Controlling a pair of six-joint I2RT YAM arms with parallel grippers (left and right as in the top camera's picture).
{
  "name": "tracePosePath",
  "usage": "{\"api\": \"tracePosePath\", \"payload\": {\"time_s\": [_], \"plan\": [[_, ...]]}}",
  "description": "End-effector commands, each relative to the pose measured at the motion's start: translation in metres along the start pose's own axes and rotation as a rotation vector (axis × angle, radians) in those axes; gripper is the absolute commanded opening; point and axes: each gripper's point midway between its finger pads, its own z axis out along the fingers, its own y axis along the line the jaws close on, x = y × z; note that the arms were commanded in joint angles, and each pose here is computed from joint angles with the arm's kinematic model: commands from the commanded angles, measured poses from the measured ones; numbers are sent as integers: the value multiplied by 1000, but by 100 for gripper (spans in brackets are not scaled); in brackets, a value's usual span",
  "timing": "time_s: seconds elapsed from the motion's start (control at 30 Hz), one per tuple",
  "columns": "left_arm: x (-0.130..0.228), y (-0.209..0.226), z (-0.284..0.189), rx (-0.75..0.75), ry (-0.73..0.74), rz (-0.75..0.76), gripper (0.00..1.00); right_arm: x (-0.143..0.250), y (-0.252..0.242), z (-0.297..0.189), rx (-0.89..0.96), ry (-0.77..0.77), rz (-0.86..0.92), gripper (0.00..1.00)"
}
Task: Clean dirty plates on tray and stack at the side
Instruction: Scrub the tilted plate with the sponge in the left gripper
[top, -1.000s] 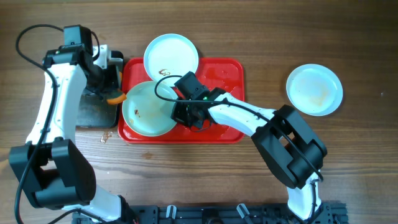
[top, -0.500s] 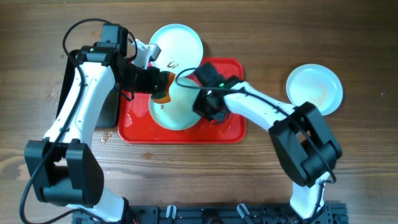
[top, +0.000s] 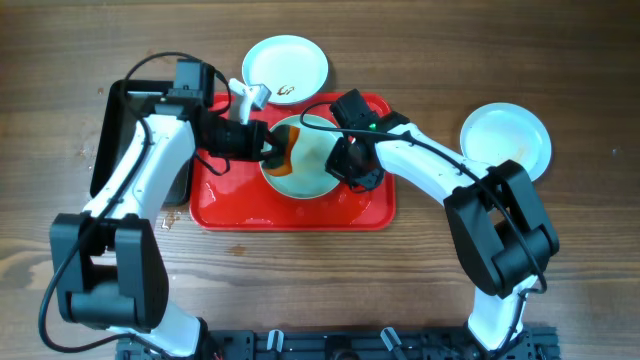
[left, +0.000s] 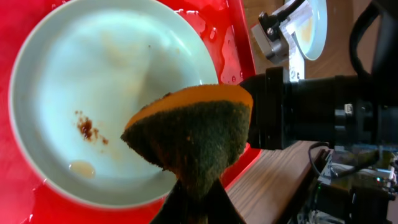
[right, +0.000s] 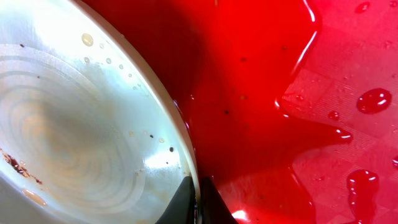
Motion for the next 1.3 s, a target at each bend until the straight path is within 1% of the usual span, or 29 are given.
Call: {"api": "tracePosePath", "payload": {"time_s": [0.0,0.1,0.2,0.3,0.43,0.5,0.53,0.63,0.77,0.97,1.0,1.07,1.1,1.17,1.2,1.27], "plan": [[8,-9,30,51,2,-50,4,2,-17,3,66,-12,-22,5],[13,-4,56,52,-13,-121,4,4,-19,2,74,-7,-35,5],[21,13,78,9,-13,-207,4,5,-20,-1,77,-5,-46,5],[21,33,87,-55,-25,-282,4,5,-18,-6,67,-11,-62,5],[12,43,102,-52,-61,-334,4,5,-17,-11,60,-15,-63,5],[11,45,110,-58,-63,-332,4,6,-19,-11,68,-11,-61,5],[14,51,112,-93,-63,-338,4,6,-20,-11,71,-8,-61,5],[31,85,109,-287,-34,-324,4,8,-21,-11,79,-3,-61,4],[55,124,89,-508,23,-348,4,8,-23,-11,86,-3,-61,5],[64,158,61,-752,35,-326,4,8,-26,-11,98,-2,-61,4],[66,164,52,-815,37,-331,4,8,-26,-11,99,-3,-61,5],[66,171,40,-904,48,-318,4,8,-26,-11,99,-4,-61,5],[65,171,36,-922,54,-318,4,7,-26,-11,101,-7,-60,5],[62,165,38,-896,59,-321,4,7,-26,-11,102,-8,-61,5],[54,142,60,-728,84,-271,4,6,-27,-12,105,-13,-61,5],[45,106,84,-502,96,-225,4,6,-27,-11,105,-12,-61,4]]}}
